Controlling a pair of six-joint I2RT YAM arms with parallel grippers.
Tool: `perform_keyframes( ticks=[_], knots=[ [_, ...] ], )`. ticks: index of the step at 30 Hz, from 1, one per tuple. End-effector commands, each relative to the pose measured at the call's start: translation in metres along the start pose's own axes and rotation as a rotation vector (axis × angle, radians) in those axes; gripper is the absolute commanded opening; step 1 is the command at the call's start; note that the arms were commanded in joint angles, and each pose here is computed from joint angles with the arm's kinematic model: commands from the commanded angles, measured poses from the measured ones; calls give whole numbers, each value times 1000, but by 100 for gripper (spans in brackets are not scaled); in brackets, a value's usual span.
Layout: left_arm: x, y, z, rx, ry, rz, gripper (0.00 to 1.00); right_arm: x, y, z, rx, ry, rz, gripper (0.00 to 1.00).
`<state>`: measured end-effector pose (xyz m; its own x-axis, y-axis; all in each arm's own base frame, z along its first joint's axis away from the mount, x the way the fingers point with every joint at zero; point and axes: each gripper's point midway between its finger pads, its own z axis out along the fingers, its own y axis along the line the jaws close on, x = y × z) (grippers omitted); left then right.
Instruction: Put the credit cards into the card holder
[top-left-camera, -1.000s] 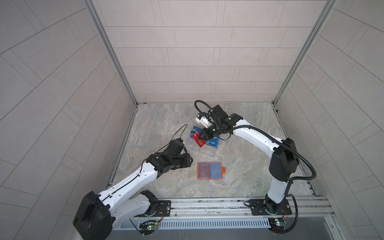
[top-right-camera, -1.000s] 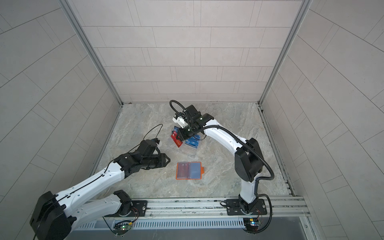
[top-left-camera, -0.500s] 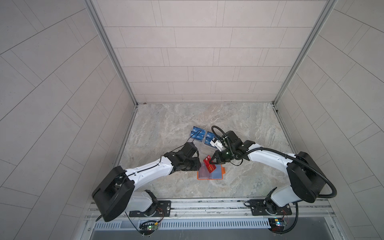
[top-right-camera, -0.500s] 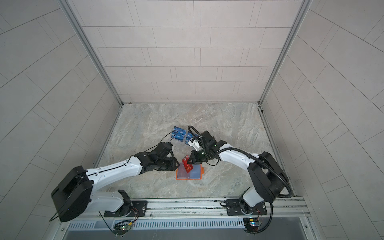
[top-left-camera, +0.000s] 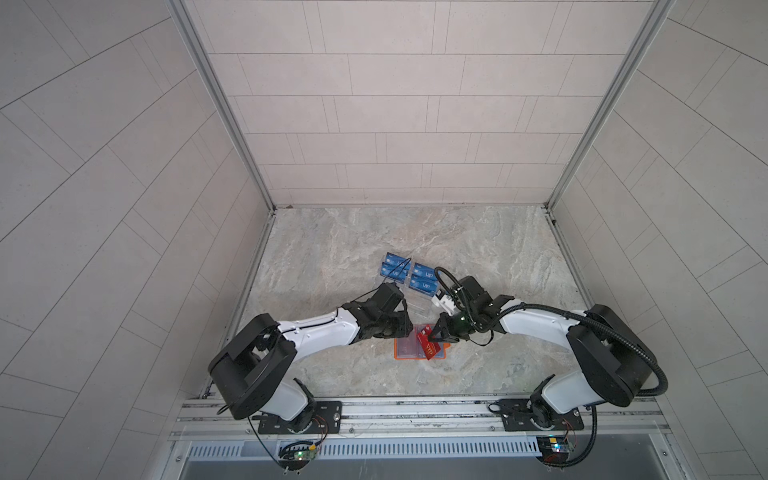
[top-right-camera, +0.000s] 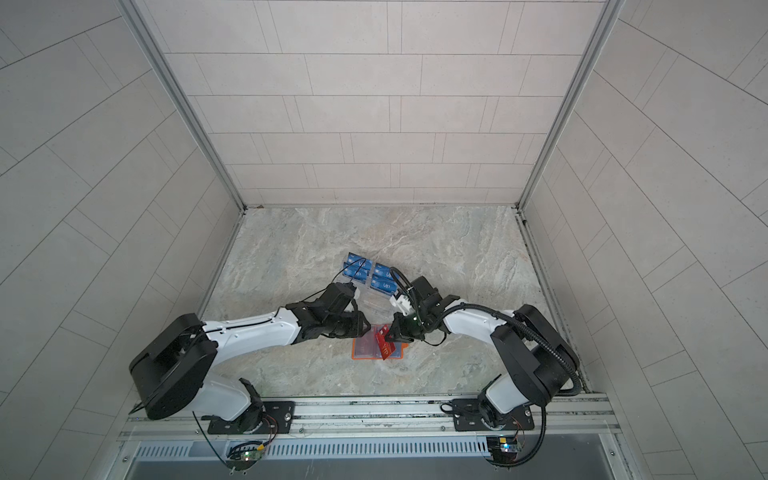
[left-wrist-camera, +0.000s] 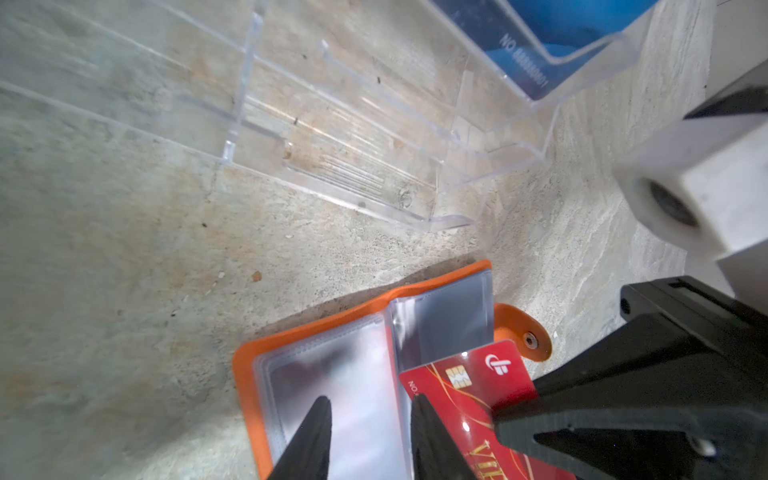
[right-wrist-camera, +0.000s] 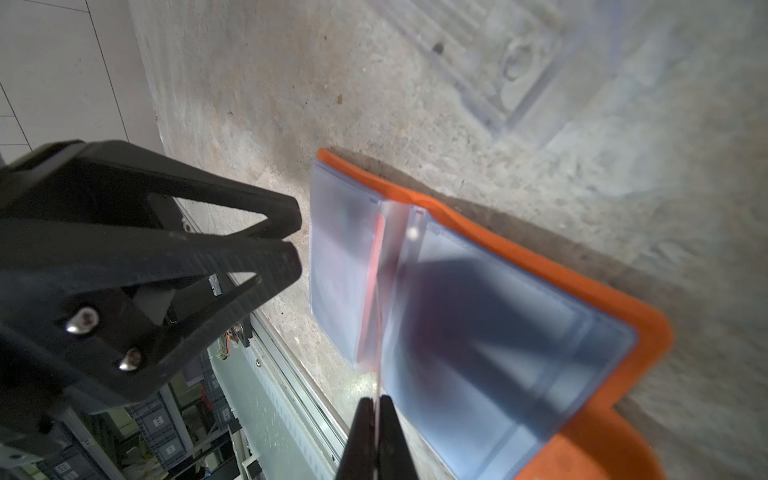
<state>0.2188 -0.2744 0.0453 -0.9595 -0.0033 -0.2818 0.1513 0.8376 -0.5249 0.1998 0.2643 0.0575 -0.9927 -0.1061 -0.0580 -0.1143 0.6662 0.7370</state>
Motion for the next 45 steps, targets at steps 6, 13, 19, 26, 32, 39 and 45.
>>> perform_keyframes(
  ticks=[6,13,19,26,32,39,45],
  knots=[
    [11,12,7,-17,22,-16,35,-4,4,-1,-19,-23,3,0],
    [16,17,8,-31,35,-17,35,-2,0,2,-15,-11,8,0],
    [19,19,9,-34,41,-22,36,-2,-4,5,-9,-3,10,0],
    [23,22,12,-34,51,-29,36,-2,-8,11,-14,6,19,0],
    [24,24,11,-35,50,-30,36,-2,-10,14,-13,12,26,0],
    [26,25,11,-35,49,-35,36,9,-15,8,17,29,49,0],
    [26,25,11,-35,51,-34,36,16,-15,6,19,40,51,0]
  ],
)
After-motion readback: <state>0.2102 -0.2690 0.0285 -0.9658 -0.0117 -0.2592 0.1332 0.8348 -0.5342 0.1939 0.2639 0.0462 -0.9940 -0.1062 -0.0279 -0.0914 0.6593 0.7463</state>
